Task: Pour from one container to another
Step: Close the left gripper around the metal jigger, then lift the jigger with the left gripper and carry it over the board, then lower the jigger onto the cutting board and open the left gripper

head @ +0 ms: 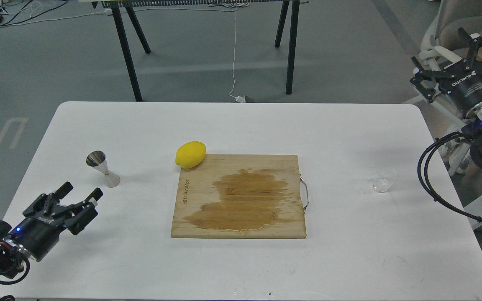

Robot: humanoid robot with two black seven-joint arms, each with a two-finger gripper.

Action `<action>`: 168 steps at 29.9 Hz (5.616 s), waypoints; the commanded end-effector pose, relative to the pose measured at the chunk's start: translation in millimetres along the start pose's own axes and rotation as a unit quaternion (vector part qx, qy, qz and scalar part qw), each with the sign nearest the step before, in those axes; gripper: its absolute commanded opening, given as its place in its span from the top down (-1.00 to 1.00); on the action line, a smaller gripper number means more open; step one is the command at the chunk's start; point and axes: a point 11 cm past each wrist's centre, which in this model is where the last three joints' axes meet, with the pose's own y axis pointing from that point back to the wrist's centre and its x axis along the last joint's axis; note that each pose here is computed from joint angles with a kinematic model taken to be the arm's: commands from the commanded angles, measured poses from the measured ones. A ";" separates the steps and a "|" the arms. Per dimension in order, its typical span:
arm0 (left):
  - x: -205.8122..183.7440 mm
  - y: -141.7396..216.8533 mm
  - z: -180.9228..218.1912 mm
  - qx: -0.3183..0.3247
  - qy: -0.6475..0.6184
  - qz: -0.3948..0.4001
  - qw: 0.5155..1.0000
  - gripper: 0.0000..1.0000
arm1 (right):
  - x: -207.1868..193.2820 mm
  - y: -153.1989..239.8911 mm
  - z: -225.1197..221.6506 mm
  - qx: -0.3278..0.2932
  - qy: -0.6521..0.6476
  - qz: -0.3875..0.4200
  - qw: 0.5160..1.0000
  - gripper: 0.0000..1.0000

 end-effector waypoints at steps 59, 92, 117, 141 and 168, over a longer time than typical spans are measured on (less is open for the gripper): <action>-23.3 -111.3 15.2 0.066 0.005 -0.001 0.998 -0.94 | 1.2 9.3 -24.3 0.017 0.015 0.005 1.000 -0.97; -21.0 -118.5 6.5 0.105 0.004 -0.003 0.994 0.97 | 0.8 12.9 -36.3 0.028 0.020 0.006 0.999 -0.97; 57.8 -188.4 306.8 -0.381 -0.154 0.082 0.908 0.96 | 21.6 22.0 -48.6 0.031 0.034 0.045 0.998 -0.97; -30.8 -180.1 261.6 -0.331 -0.180 -0.038 0.925 0.92 | 18.2 21.4 -50.3 0.030 0.036 0.040 0.998 -0.97; -50.3 -173.3 243.3 -0.315 -0.191 -0.069 0.927 0.37 | 17.5 21.3 -51.2 0.033 0.035 0.039 0.998 -0.97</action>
